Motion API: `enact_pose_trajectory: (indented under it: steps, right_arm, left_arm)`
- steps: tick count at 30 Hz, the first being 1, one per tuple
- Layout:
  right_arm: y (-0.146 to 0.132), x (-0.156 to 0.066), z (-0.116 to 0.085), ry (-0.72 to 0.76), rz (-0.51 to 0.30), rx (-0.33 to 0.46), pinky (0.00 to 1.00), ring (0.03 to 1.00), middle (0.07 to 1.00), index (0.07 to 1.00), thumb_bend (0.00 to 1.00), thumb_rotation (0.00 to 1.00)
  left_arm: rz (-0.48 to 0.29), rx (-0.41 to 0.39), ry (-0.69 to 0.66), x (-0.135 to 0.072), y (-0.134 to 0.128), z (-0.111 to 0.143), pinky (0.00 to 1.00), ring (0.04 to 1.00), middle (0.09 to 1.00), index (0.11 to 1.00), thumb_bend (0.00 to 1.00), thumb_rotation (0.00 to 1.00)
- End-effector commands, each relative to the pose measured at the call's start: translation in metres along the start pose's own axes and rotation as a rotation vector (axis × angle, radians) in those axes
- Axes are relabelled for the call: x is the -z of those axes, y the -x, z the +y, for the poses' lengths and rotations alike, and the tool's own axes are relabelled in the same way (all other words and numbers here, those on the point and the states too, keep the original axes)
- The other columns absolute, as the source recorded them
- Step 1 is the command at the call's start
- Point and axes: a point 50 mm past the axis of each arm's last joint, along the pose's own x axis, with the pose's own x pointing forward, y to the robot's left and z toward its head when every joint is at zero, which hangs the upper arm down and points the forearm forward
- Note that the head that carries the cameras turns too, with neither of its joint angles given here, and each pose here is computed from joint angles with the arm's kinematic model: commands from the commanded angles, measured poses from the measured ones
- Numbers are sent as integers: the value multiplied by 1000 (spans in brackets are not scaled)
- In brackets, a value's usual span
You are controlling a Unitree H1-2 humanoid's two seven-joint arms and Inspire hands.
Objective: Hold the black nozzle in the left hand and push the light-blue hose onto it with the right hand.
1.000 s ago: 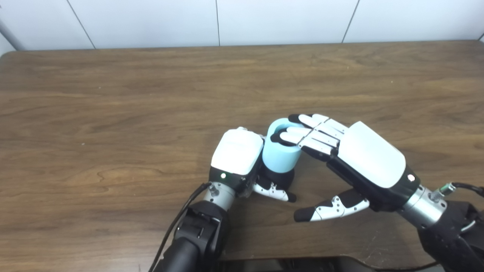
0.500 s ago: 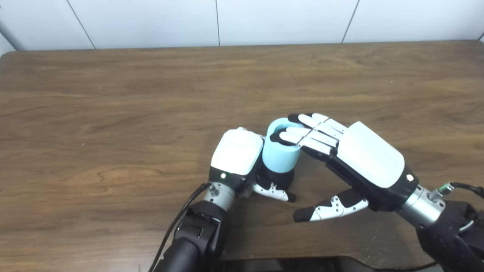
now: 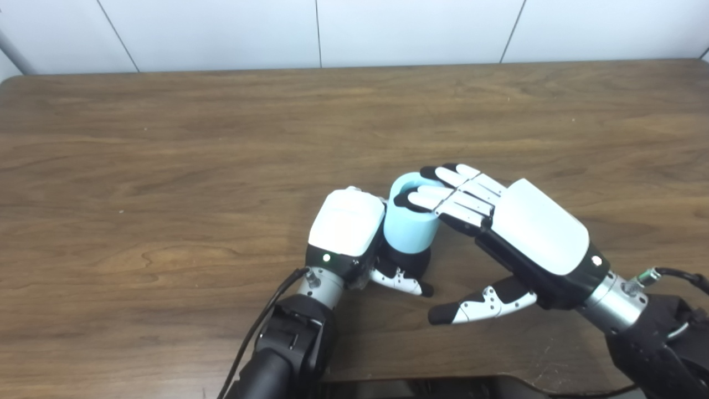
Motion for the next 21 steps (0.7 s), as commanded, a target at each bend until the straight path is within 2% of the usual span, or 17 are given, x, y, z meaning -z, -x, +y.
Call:
enact_pose_trajectory:
  steps: [1,21]
  right_arm:
    - [14,14,38,-25,68,-319,924,868,853,834,560,943]
    - [15,15,44,-34,66,-337,931,865,852,837,562,965]
  left_arm:
    - [-6,-4,-19,-4,1,4,754,606,524,462,521,0]
    - [-2,-5,-10,-3,1,5,747,604,523,463,521,0]
